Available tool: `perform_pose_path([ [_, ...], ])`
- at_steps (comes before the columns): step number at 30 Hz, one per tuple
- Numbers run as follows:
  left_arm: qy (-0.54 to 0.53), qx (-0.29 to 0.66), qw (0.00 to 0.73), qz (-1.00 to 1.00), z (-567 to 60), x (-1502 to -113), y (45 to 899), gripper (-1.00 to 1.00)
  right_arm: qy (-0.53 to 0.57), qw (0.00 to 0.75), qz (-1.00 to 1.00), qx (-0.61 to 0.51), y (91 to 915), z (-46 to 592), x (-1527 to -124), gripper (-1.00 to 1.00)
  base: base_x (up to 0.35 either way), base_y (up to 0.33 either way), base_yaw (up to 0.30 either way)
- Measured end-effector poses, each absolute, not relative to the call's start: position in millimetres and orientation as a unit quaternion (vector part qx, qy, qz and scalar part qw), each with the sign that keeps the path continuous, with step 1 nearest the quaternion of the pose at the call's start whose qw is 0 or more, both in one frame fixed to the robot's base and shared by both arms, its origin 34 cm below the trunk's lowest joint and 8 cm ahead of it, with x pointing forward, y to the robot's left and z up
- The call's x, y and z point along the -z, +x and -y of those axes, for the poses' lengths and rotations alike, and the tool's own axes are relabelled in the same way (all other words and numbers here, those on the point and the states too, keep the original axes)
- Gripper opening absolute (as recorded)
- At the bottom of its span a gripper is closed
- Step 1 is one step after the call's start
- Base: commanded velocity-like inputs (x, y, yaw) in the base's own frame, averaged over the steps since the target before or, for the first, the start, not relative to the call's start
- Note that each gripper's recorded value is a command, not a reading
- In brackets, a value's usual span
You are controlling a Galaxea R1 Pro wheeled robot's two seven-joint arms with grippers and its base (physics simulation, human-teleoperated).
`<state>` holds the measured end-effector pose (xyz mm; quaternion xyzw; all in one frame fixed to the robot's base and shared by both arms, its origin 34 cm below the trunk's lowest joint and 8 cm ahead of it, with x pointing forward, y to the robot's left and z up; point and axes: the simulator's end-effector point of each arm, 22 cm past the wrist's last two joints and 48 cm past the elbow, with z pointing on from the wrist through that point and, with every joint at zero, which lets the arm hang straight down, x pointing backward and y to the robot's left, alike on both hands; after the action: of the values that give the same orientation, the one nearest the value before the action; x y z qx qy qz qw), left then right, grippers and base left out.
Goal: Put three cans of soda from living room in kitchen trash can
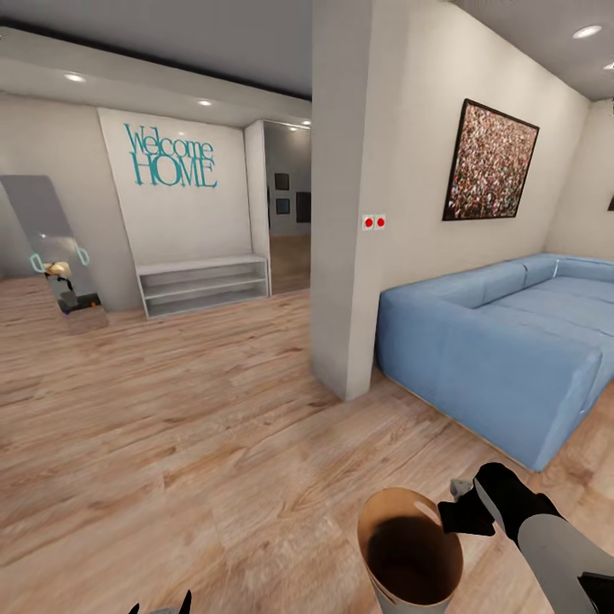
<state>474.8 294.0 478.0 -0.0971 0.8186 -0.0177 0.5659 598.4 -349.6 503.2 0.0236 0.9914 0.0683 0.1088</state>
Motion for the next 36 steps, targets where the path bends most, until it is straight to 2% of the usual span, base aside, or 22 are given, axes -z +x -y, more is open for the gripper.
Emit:
perform_pose_path([
  [36,-0.096,0.018,0.567,-0.818,-295,-552,487,1.00,0.021,0.120,-0.990,-0.069,614,347,-582,-1.00,0.000,0.000,0.000],
])
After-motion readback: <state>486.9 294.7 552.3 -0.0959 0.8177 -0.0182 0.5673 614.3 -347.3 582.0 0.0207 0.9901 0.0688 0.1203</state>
